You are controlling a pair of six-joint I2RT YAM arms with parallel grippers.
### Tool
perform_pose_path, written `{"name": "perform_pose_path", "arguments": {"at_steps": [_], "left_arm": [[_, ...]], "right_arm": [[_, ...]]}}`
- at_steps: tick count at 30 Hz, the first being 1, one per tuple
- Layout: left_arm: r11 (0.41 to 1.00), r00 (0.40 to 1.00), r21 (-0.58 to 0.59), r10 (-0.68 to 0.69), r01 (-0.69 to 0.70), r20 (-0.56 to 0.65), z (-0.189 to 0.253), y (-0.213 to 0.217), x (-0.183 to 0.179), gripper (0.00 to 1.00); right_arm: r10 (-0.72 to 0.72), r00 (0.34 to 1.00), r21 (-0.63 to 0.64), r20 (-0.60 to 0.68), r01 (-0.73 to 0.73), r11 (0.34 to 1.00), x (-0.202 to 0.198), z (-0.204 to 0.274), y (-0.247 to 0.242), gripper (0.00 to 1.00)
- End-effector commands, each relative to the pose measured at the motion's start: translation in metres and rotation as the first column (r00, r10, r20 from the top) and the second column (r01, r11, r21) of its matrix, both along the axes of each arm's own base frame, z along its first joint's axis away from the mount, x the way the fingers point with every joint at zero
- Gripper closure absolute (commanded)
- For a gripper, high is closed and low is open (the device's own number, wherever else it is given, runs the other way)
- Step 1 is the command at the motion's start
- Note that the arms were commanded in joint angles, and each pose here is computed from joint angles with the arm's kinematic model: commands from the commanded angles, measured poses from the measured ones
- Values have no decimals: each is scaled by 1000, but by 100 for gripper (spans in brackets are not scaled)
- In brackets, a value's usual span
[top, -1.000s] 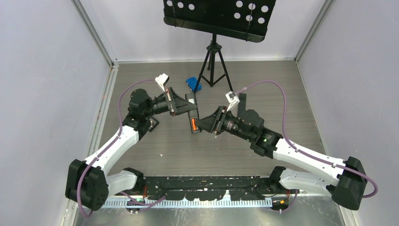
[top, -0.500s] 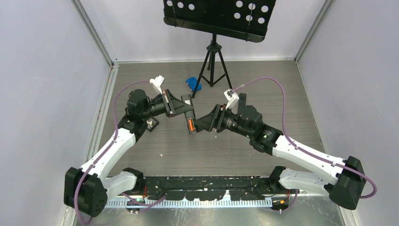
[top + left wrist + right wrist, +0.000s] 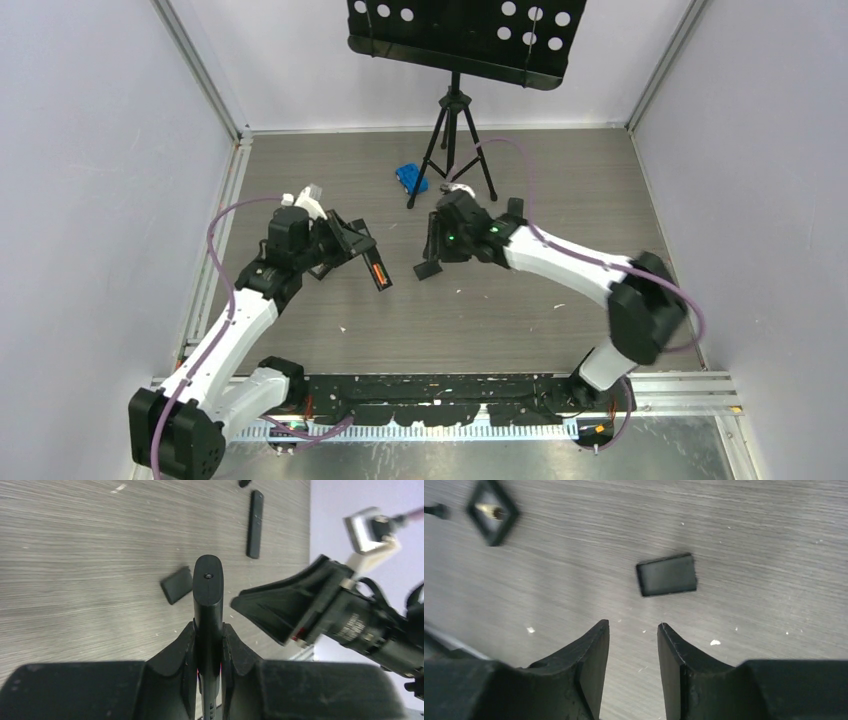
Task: Load the batteries into the remote control
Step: Pick up the battery cover at the center of the board.
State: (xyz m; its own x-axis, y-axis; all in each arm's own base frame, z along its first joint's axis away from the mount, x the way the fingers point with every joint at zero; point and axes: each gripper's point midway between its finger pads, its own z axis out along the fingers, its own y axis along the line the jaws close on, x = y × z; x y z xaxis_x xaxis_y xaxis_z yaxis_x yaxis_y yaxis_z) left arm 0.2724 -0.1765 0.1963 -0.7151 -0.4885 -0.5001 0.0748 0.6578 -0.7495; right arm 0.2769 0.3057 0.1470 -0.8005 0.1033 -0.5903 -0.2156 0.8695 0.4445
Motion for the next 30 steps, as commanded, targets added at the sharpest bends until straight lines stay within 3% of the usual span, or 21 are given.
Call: {"name": "perform_pose_path", "arguments": {"at_steps": [1,10,30], "left_arm": [[981,987,113,148,-155,63,4,34,7,100],[947,960,165,263,-276,98,7,62,1,100],[947,956,149,271,-286,111,14,63,1,100]], "right_arm": [[58,996,-198,-71,-71,978,14,-34,15,56],[45,983,-367,-179,-109,924,23,-87,47,62],[62,976,-414,-209,-146,899,26,-109,55,74]]}}
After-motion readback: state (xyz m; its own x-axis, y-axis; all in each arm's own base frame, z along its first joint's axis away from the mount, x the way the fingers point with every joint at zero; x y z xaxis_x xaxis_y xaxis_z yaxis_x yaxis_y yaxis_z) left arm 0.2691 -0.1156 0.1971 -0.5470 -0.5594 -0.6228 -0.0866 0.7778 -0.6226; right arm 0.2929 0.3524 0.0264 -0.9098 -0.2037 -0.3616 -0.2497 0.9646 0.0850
